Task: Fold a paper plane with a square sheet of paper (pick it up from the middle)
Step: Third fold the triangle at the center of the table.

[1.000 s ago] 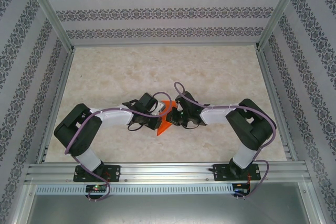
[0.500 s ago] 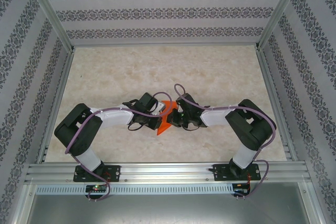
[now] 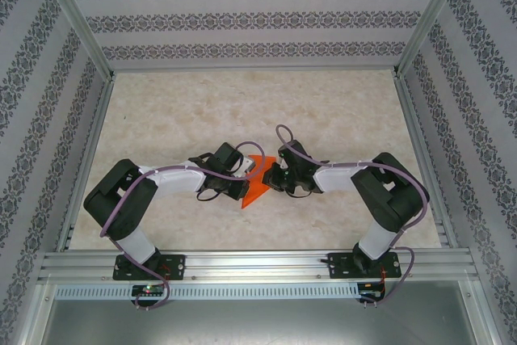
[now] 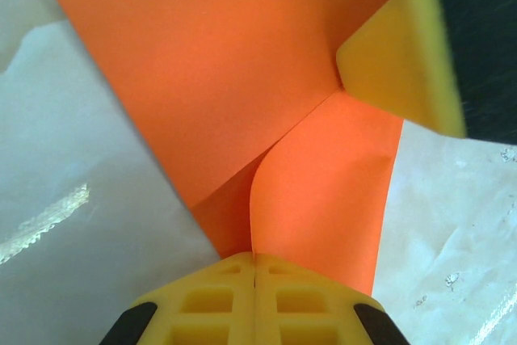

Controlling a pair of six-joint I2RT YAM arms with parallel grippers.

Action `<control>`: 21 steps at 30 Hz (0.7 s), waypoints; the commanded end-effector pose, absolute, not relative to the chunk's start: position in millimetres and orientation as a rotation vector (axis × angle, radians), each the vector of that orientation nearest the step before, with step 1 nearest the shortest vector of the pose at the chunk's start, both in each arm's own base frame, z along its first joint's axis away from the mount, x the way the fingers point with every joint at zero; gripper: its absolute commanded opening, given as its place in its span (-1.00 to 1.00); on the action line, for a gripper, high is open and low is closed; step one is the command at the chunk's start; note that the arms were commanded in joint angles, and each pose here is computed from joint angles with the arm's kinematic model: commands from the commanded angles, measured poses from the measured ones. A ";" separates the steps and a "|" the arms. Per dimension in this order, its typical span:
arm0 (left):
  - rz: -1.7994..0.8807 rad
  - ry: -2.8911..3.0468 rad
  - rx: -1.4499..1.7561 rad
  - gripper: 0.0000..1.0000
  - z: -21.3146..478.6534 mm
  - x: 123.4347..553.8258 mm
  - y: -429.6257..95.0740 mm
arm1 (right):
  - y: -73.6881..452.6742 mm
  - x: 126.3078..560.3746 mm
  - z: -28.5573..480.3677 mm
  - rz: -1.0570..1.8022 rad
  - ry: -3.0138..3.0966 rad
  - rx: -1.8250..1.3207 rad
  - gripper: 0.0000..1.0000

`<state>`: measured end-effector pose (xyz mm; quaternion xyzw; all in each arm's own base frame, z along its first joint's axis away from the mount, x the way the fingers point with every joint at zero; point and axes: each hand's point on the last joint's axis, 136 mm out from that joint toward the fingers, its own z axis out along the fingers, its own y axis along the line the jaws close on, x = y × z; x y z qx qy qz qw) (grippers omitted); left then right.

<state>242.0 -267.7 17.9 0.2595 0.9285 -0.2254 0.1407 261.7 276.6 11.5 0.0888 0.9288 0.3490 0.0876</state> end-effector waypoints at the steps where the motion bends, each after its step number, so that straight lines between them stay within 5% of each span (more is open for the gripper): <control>1: -0.609 2.750 0.780 -0.89 5.5 233.7 -257.3 | 262.5 258.5 -5.6 0.951 2.796 0.273 -0.81; 10: -0.609 2.753 0.780 -0.89 5.5 234.1 -257.7 | 266.1 279.2 46.9 1.069 2.648 0.235 -0.79; 21: -0.612 2.750 0.780 -0.89 7.2 234.9 -258.4 | 257.7 269.2 -0.9 1.023 2.746 0.305 -0.79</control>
